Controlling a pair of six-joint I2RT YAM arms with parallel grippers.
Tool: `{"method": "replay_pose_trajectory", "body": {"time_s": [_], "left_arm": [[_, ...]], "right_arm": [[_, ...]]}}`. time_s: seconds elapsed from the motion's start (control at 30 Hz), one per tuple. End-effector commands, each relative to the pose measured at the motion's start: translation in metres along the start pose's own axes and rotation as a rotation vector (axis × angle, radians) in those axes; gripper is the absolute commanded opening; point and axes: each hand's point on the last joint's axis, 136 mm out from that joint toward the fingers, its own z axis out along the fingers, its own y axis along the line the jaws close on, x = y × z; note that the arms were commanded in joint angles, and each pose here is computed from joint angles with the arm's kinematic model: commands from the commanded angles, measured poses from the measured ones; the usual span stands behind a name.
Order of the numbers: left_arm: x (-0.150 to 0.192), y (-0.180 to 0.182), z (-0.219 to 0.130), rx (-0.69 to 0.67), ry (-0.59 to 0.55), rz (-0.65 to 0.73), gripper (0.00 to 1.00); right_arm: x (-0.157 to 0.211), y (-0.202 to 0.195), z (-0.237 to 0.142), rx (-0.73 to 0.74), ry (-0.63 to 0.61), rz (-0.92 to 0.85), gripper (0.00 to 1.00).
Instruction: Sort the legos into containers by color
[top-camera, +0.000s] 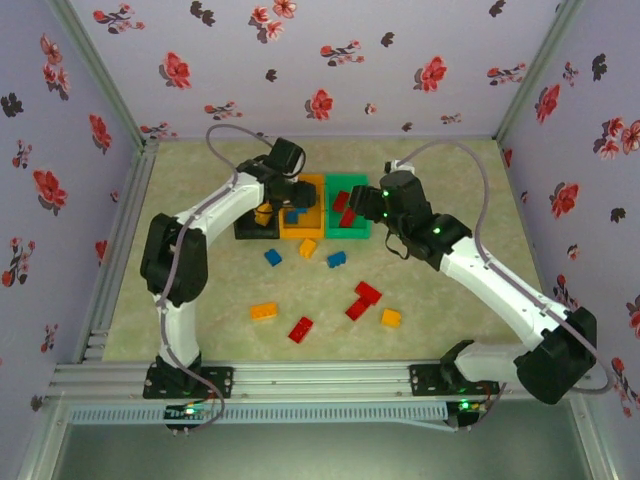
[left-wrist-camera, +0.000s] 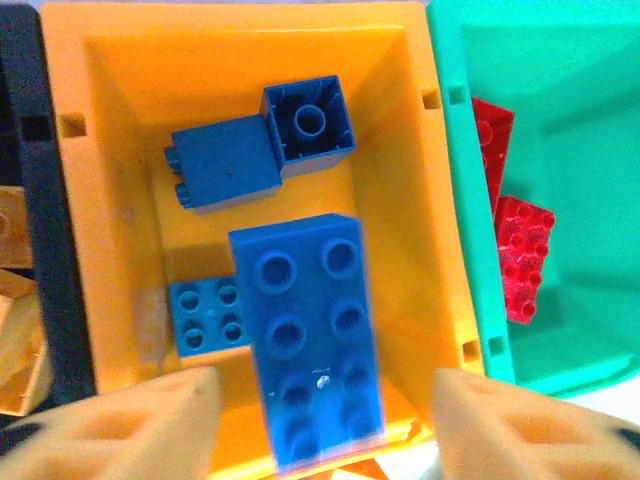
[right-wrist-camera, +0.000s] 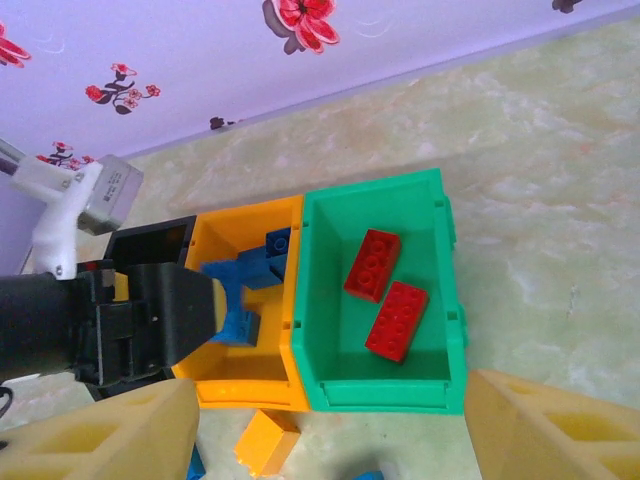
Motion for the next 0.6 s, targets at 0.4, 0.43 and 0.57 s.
{"method": "replay_pose_trajectory", "body": {"time_s": [0.4, 0.43, 0.57], "left_arm": [[0.010, 0.008, -0.068, -0.007, -0.086, -0.005, 0.68], [0.014, 0.012, -0.073, -0.021, -0.089, -0.006, 0.68], [0.038, 0.034, -0.093, -0.077, -0.104, -0.028, 0.69]], "right_arm": [[0.014, -0.007, 0.006, 0.017, 0.043, -0.051, 0.72], [0.019, -0.008, 0.009, 0.019, 0.061, -0.060, 0.72], [0.045, -0.014, 0.018, 0.033, 0.129, -0.103, 0.72]]}}
